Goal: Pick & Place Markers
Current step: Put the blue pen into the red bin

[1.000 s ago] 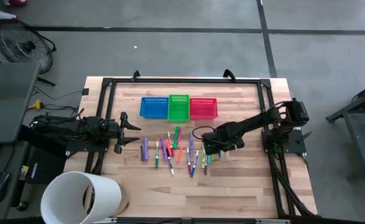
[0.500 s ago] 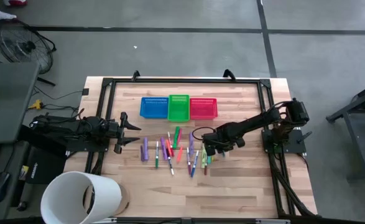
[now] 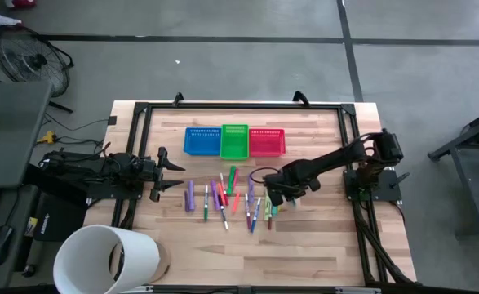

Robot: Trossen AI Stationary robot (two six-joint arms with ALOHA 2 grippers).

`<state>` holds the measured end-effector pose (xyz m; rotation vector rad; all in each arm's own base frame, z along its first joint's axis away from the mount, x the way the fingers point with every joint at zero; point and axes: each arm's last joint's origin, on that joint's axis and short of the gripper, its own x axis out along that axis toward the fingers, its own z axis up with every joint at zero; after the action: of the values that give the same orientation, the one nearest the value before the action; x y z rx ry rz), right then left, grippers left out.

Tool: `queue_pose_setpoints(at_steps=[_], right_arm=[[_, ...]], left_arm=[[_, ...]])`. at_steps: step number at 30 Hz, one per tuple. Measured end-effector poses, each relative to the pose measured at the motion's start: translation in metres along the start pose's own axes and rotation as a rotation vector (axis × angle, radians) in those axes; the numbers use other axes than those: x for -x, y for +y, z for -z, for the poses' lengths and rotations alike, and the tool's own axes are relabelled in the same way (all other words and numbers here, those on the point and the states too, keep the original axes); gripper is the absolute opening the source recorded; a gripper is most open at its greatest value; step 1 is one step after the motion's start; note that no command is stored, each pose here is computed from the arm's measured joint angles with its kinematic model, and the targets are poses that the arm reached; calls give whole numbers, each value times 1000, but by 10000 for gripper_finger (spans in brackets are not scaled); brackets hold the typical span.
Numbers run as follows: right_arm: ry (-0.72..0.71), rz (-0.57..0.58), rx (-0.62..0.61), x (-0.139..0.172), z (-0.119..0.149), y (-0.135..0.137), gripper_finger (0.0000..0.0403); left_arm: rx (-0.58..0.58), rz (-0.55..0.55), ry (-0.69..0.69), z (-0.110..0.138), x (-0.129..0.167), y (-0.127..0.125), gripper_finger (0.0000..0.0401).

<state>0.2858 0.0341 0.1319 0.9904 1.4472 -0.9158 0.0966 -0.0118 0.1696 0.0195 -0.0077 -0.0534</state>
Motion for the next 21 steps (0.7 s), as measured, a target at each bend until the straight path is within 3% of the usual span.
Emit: queue_pose_setpoints(at_steps=[11,21], right_arm=[[23,-6,146,32,-16,12,29],[-44,-108,448,88,-50,24,29]], left_arm=[[0,1,0,0,0,0,195],[0,0,-1,0,0,0,195]])
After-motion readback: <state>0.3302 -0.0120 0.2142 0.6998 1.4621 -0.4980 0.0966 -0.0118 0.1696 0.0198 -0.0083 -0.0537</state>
